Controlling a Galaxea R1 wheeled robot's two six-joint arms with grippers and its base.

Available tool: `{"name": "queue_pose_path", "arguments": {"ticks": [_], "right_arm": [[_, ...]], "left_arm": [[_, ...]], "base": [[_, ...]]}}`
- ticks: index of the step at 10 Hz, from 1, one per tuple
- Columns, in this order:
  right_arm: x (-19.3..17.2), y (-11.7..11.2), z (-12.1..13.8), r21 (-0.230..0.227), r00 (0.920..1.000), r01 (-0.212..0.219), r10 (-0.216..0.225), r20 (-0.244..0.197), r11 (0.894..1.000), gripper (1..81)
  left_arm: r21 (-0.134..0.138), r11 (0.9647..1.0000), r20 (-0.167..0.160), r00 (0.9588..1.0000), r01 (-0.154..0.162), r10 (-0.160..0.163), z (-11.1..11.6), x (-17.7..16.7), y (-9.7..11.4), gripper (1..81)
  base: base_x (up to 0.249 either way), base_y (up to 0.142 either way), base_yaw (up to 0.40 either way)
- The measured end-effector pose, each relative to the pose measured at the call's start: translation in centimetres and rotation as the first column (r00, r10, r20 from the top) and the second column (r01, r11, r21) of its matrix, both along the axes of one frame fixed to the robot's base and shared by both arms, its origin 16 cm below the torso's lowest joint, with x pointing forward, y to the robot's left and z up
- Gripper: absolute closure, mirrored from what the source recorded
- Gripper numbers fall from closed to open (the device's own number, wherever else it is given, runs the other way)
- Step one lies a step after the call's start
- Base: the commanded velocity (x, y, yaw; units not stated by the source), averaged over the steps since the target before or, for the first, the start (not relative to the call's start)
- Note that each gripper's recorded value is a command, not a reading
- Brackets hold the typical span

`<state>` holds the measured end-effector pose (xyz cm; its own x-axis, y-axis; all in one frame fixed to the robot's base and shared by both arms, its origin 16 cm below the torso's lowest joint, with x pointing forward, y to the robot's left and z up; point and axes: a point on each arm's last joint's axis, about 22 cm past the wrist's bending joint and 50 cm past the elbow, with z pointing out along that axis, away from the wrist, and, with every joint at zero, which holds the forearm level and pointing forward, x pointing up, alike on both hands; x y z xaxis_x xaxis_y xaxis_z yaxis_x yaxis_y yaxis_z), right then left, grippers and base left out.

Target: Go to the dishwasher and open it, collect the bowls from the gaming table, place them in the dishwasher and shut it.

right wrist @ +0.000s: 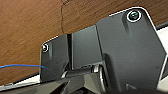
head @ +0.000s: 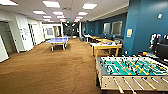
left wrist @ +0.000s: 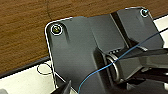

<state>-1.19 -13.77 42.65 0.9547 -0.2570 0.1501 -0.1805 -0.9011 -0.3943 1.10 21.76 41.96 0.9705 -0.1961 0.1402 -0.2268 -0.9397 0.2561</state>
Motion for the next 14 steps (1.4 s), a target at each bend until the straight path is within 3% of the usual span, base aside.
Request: {"name": "queue_pose_path", "arguments": {"ticks": [1, 2, 5, 8, 14], "right_arm": [[0.4, -2.6, -0.3, -0.037, 1.0000, 0.004, -0.004, 0.004, 0.999, 1.0], [0.9, -2.8, -0.3, -0.041, 0.9999, 0.005, -0.004, 0.011, 0.999, 1.0], [0.2, 0.1, 0.0, 0.000, 1.0000, -0.001, 0.001, 0.003, 1.000, 1.0], [0.1, -1.3, -0.2, -0.019, 1.0000, 0.001, -0.001, 0.002, 1.000, 1.0], [0.2, -0.8, -0.1, -0.013, 1.0000, 0.001, -0.001, 0.004, 1.000, 1.0]], "left_arm": [[-0.038, 0.9993, 0.006, 1.0000, 0.002, -0.002, 0.3, 0.5, -2.6, 1.0], [-0.046, 0.9989, 0.019, 0.9998, 0.002, -0.001, 0.4, 1.2, -3.1, 1.0], [-0.007, 1.0000, 0.005, 1.0000, 0.000, 0.000, 0.1, 0.4, -0.4, 1.0], [-0.027, 0.9996, 0.006, 1.0000, 0.001, -0.001, 0.2, 0.2, -1.8, 1.0], [-0.026, 0.9997, 0.010, 1.0000, 0.000, 0.000, 0.2, 0.5, -1.7, 1.0]], "base": [[0.177, 0.062, 0.000], [0.177, 0.062, 0.000], [0.177, 0.021, 0.000], [0.177, 0.000, 0.000], [0.177, 0.000, 0.000]]}}
